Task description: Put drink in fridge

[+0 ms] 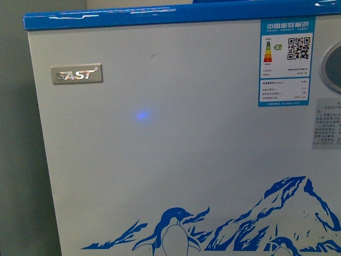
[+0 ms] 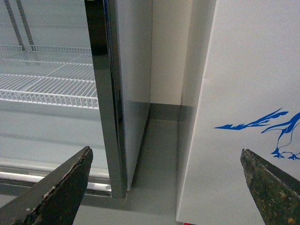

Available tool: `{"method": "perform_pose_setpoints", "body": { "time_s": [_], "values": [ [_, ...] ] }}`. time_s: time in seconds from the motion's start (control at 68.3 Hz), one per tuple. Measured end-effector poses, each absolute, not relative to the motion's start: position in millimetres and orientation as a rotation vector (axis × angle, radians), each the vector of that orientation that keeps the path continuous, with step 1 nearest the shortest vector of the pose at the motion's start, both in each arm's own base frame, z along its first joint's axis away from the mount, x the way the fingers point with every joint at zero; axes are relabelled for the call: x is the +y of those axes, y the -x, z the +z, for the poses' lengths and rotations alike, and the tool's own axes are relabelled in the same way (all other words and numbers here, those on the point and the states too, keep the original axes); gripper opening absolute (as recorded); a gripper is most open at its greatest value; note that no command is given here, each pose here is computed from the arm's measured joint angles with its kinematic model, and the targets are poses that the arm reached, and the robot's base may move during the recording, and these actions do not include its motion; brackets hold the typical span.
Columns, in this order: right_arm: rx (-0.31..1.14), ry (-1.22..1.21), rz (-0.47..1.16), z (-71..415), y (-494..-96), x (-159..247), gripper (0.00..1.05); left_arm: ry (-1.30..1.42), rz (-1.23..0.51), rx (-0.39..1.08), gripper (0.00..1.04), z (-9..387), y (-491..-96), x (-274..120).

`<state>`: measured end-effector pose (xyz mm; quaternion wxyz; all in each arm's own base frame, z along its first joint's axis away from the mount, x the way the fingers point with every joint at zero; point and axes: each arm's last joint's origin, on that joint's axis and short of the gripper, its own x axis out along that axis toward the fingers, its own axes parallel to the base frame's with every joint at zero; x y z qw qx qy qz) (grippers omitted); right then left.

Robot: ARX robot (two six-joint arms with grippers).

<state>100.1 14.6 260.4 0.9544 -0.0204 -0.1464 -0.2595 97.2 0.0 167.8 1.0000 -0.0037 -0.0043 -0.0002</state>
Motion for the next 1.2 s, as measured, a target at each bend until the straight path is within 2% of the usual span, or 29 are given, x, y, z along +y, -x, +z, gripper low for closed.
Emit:
{"method": "perform_pose_setpoints", "body": {
  "time_s": [1.2],
  "values": [
    [-0.295, 0.041, -0.526, 259.2, -100.3, 14.7, 0.43, 0.007, 0.0, -0.009, 0.97, 167.8, -97.2, 0.0]
  ]
}}
